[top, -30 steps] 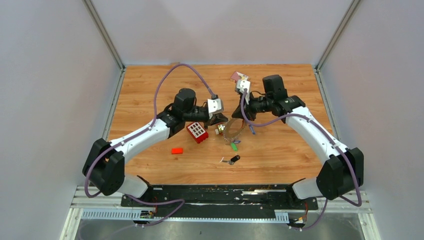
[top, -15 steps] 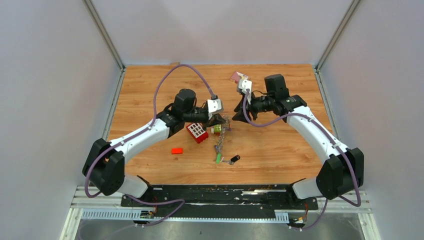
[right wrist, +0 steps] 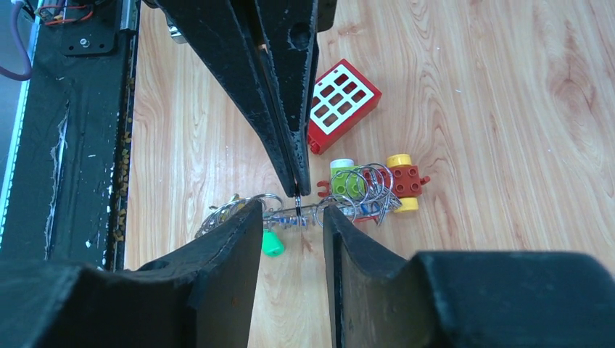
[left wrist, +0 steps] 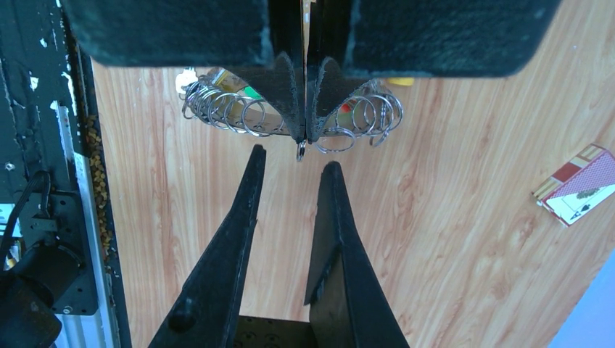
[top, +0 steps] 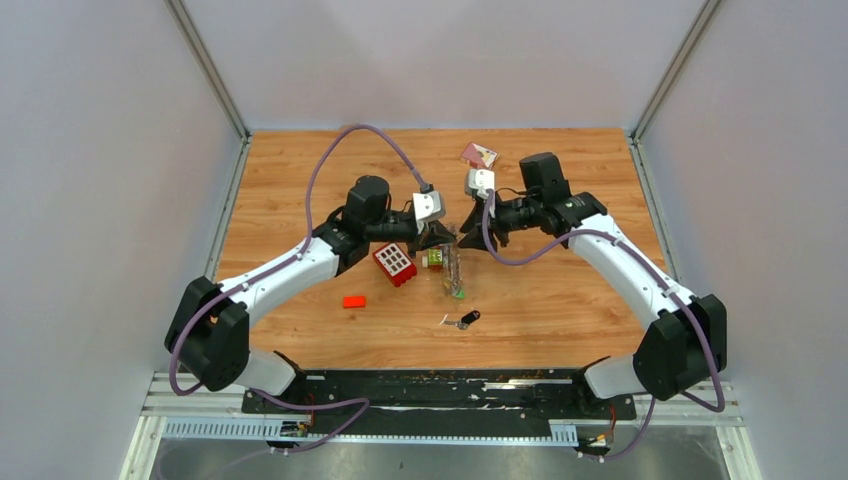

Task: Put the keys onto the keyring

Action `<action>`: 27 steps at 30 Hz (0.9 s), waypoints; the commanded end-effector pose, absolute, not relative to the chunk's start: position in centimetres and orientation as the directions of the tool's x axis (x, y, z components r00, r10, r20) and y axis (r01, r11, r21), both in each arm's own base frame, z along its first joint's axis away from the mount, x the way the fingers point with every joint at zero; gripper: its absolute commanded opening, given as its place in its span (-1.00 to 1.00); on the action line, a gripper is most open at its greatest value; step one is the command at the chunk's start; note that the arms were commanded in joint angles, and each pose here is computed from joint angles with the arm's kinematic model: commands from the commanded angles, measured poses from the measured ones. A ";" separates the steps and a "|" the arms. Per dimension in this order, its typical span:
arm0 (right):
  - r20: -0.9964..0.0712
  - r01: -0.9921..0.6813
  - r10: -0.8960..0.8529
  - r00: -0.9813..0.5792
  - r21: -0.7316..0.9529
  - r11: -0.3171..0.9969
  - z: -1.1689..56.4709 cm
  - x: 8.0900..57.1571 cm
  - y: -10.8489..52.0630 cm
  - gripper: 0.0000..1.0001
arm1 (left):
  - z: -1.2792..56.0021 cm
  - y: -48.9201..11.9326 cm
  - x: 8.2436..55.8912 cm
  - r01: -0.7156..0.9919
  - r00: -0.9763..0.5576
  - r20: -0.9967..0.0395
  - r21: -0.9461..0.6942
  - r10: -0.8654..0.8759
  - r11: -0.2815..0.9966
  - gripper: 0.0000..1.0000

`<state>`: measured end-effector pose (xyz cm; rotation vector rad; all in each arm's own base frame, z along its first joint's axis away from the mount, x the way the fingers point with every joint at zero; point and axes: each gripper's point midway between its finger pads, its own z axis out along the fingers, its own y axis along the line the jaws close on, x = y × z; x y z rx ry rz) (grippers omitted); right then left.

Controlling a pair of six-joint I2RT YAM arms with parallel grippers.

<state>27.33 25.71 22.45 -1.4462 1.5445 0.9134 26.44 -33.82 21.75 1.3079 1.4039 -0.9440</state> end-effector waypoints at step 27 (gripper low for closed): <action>-0.900 -0.987 -0.424 0.103 -0.144 0.066 23.1 27.7 25.9 -1.00 | 25.3 -34.0 26.1 0.985 0.119 -0.981 0.136 0.154 0.108 -1.00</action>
